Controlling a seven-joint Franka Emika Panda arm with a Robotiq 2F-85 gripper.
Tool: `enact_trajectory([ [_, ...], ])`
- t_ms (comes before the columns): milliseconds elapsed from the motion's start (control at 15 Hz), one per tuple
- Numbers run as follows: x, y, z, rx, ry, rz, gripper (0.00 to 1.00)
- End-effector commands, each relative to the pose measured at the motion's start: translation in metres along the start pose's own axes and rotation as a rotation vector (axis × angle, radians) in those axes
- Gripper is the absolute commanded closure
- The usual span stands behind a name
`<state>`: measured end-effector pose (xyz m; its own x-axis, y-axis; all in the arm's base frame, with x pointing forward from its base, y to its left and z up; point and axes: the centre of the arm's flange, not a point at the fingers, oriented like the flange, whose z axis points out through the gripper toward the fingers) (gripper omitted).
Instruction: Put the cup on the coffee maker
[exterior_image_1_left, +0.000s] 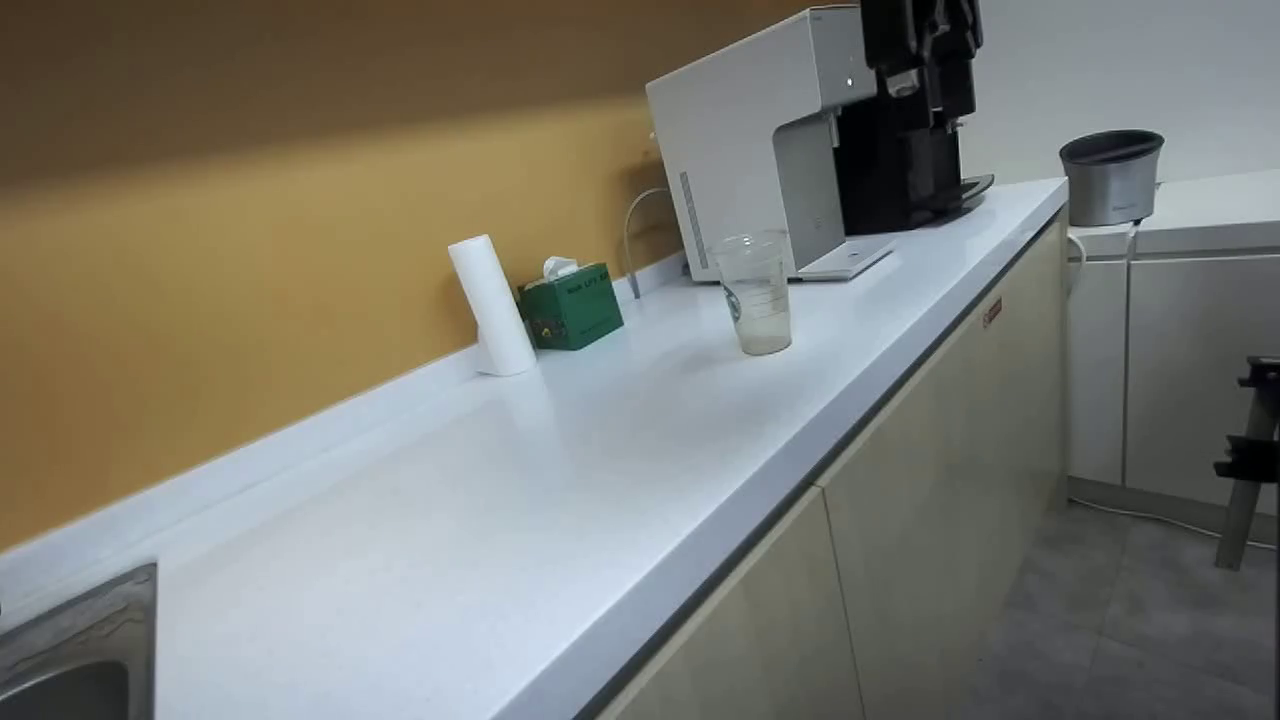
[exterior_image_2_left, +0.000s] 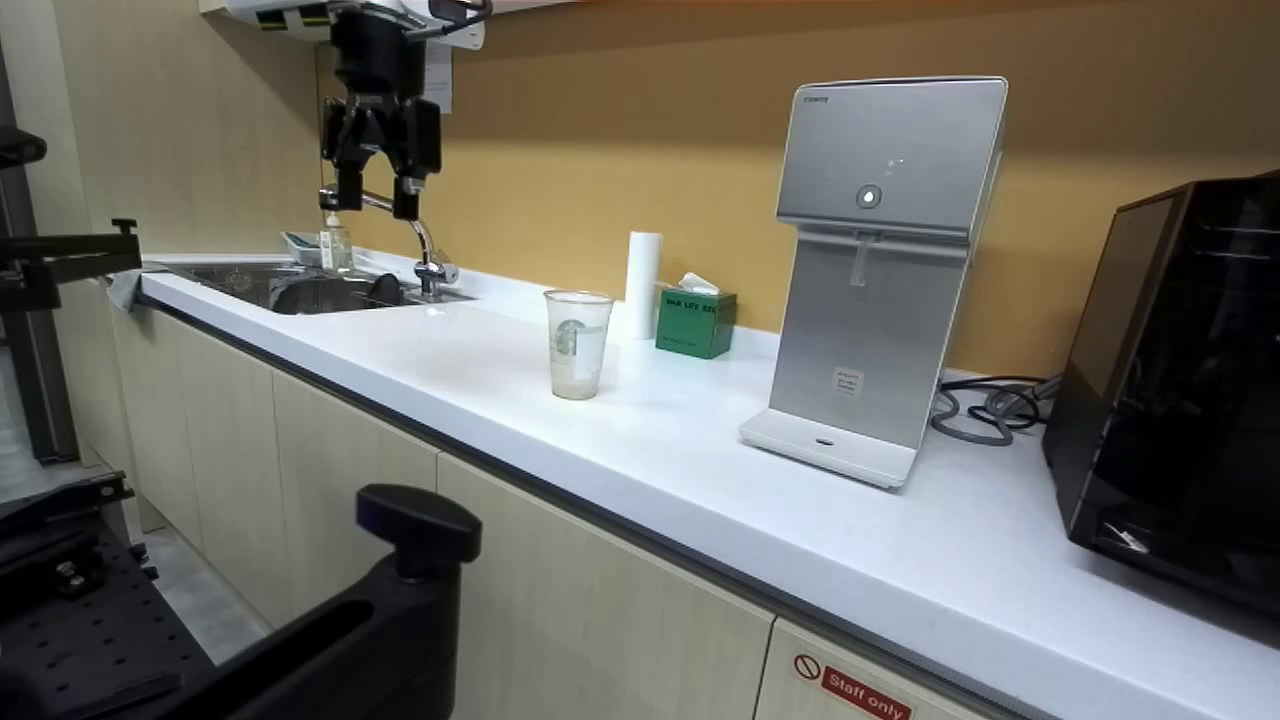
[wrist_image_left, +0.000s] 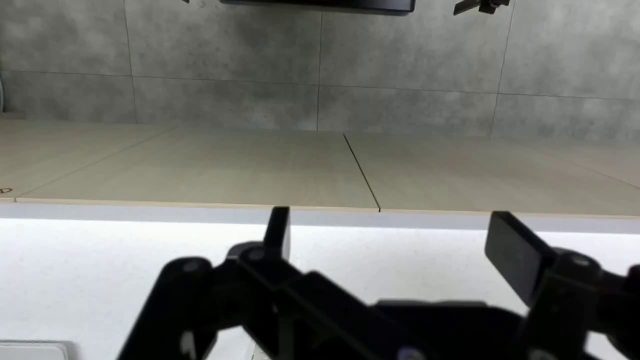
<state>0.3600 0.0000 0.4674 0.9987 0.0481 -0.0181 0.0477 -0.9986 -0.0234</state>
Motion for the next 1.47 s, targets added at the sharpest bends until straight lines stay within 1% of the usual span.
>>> enact_trajectory([
  [0,0.009,-0.001,0.003,-0.046,0.054,0.027,0.0],
  [133,0.021,0.0,0.009,-0.073,0.134,0.048,0.0],
  [333,0.042,0.004,0.025,-0.091,0.246,0.081,0.0],
  [533,0.059,0.007,0.044,-0.122,0.318,0.103,0.0],
  [800,0.075,0.009,0.069,-0.156,0.348,0.122,0.0],
  [867,0.077,0.008,0.075,-0.153,0.348,0.127,0.0],
  [933,0.077,0.007,0.077,-0.144,0.325,0.124,0.0],
  [1000,0.07,0.011,0.071,-0.133,0.328,0.094,0.0],
  [1133,0.072,0.01,0.08,-0.13,0.312,0.095,0.0],
  [1267,0.072,0.01,0.081,-0.13,0.311,0.096,0.0],
  [1400,0.077,0.011,0.085,-0.148,0.389,0.168,0.0],
])
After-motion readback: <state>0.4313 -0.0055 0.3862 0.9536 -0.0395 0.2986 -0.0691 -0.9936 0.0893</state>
